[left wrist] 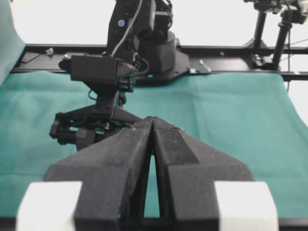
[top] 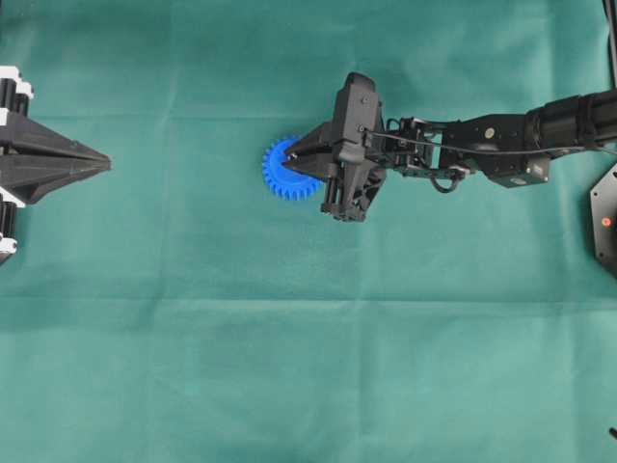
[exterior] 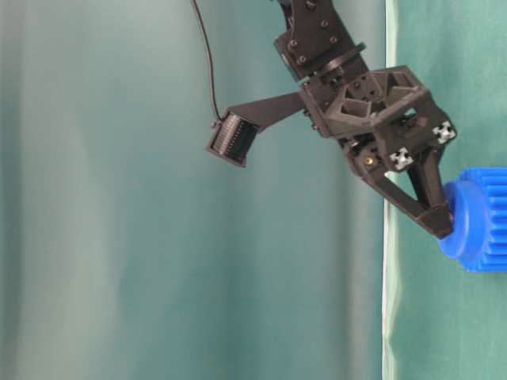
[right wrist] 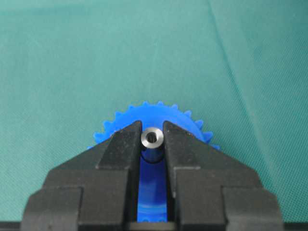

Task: Insert the shaft placed at a random location into the center hole of the medium gear at another random location.
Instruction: 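Open the right gripper and raise it off the inserted shaft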

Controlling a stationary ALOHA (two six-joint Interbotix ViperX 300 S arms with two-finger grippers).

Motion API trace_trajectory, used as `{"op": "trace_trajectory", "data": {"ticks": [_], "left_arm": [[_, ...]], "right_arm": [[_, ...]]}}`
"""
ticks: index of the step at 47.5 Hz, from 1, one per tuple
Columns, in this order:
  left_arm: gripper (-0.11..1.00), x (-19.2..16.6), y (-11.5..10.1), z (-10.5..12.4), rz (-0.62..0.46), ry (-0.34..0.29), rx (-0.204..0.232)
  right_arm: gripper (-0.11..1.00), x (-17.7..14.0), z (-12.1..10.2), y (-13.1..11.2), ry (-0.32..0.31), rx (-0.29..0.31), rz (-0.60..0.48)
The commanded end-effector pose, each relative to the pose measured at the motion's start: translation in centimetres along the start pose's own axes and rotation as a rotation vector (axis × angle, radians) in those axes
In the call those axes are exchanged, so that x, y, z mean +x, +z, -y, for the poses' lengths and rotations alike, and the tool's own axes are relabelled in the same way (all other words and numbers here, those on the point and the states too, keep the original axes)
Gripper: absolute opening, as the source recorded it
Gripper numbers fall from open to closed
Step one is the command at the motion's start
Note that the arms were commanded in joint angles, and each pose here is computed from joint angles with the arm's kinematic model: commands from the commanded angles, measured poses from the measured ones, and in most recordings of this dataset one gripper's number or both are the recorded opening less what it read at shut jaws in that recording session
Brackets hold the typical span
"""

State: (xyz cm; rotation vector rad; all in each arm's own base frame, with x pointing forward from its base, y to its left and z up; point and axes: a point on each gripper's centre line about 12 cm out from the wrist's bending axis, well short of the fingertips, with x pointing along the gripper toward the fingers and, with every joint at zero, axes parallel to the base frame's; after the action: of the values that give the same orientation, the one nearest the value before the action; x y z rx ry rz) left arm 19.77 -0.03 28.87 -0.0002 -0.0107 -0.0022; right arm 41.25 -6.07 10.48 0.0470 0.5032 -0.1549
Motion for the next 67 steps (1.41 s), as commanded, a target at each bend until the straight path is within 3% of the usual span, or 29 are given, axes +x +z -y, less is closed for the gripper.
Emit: {"op": "trace_trajectory", "data": {"ticks": [1, 28, 30, 39, 43, 50, 67], "left_arm": [[0.0, 0.2, 0.6, 0.0, 0.012, 0.0, 0.0], [0.0, 0.2, 0.5, 0.0, 0.011, 0.0, 0.0], [0.0, 0.2, 0.5, 0.0, 0.011, 0.0, 0.0], [0.0, 0.2, 0.5, 0.0, 0.011, 0.0, 0.0], [0.0, 0.2, 0.5, 0.0, 0.011, 0.0, 0.0], [0.0, 0.2, 0.5, 0.0, 0.011, 0.0, 0.0], [0.0, 0.2, 0.5, 0.0, 0.011, 0.0, -0.002]], "right_arm": [[0.13, -0.2, -0.1, 1.0, 0.002, 0.018, 0.035], [0.15, -0.1, -0.1, 1.0, 0.003, 0.016, 0.038], [0.2, -0.1, -0.1, 1.0, 0.003, 0.016, 0.038], [0.75, -0.1, -0.3, 1.0, 0.007, 0.014, 0.04], [0.92, -0.1, -0.3, 1.2, 0.007, 0.012, 0.043], [0.84, -0.6, -0.3, 1.9, 0.008, 0.012, 0.058], [0.85, -4.0, -0.4, 5.7, 0.012, 0.007, 0.133]]}}
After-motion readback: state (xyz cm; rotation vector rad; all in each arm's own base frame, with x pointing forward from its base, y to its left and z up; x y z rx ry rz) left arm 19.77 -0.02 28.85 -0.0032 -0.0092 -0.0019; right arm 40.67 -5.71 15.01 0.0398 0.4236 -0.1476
